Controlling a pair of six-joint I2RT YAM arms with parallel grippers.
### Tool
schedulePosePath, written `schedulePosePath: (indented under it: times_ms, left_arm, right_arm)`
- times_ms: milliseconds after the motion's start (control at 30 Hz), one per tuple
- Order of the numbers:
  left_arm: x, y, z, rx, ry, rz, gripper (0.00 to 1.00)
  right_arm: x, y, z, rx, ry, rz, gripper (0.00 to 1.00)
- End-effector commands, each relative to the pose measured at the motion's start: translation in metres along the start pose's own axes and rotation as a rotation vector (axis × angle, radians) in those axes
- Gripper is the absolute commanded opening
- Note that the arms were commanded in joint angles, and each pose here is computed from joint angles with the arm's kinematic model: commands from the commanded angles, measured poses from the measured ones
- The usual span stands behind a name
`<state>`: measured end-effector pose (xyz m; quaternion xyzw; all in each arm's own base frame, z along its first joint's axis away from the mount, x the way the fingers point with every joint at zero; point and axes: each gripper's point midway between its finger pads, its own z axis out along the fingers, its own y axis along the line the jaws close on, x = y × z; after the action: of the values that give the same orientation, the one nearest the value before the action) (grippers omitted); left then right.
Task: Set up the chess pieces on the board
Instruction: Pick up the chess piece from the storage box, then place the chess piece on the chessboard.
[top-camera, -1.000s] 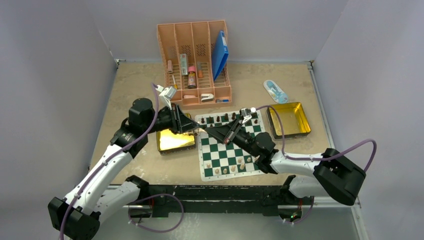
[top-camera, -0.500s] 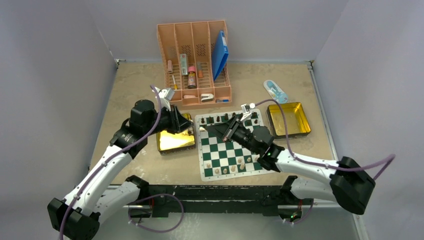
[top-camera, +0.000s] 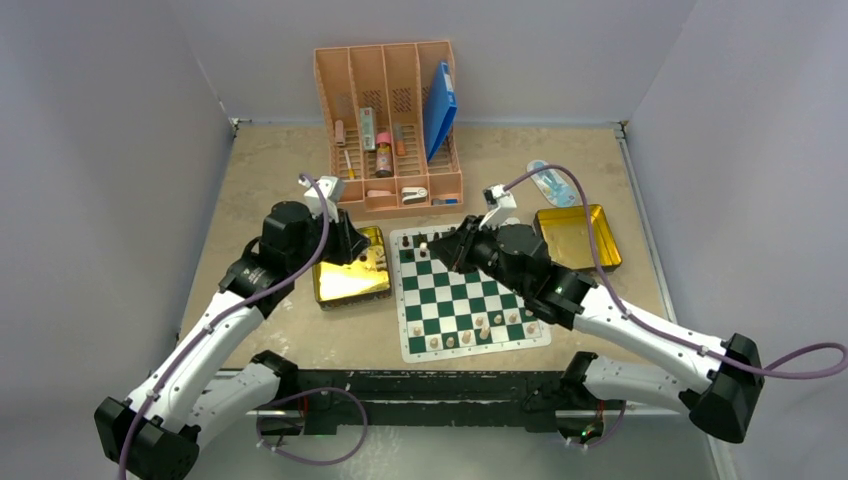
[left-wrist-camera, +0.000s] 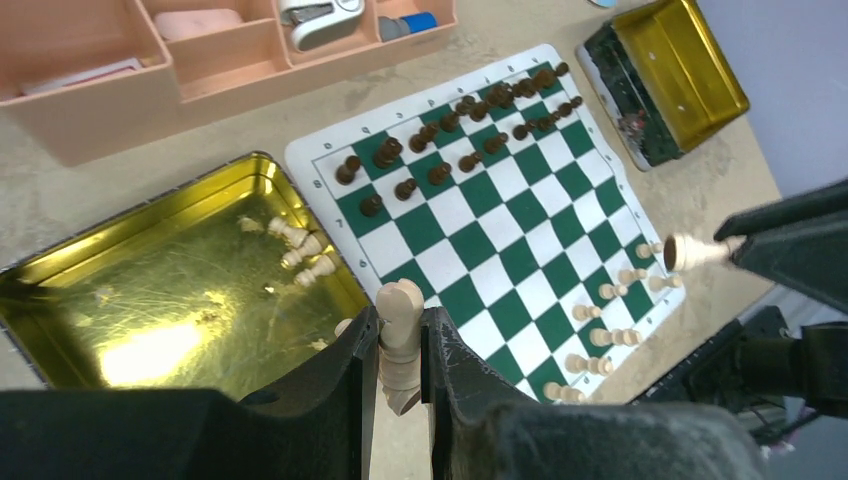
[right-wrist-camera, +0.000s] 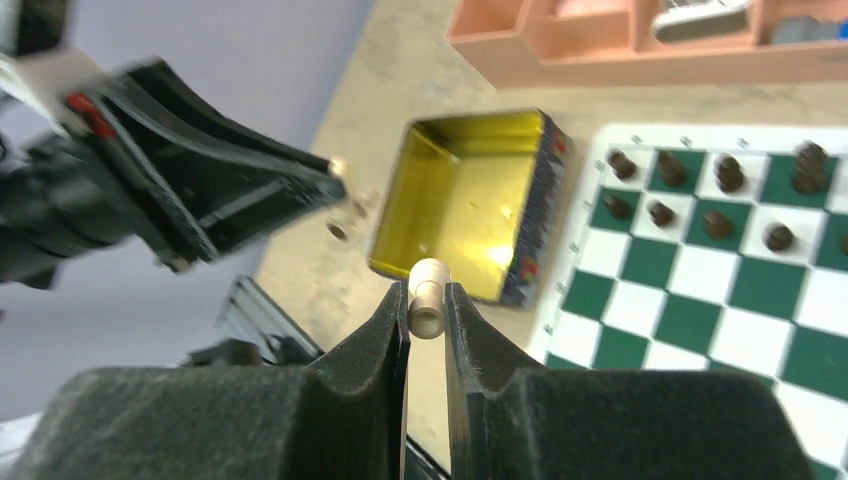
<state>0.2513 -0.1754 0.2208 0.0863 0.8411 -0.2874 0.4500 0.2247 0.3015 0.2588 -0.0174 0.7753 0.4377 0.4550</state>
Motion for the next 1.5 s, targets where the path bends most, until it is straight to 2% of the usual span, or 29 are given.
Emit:
schedulePosePath:
  times_ms: [0,300,567,1100,1467]
  left_arm:
    - [-0.016,0.015,-0.006,-0.084,-0.076,0.077,0.01]
    - [-0.026,0.014,-0.023,-0.089,-0.146,0.122,0.02]
    - [-0.031,0.015,-0.034,-0.101,-0.188,0.128,0.02]
    - [-0.026,0.01,-0.031,-0.071,-0.17,0.107,0.02]
    - [-0.026,0.009,-0.034,-0.07,-0.174,0.113,0.02]
  right_arm:
    - [0.017,-0.014,-0.018,0.14,0.107,-0.145,0.11]
    - [0.107,-0.002,-0.029,0.248,0.382,-0.288,0.12]
    - [0.156,-0.008,-0.035,0.278,0.551,-0.358,0.13]
    - [0.208,-0.023,-0.018,0.324,0.671,-0.425,0.13]
    - [0.222,-0.045,-0.012,0.416,0.707,-0.472,0.13]
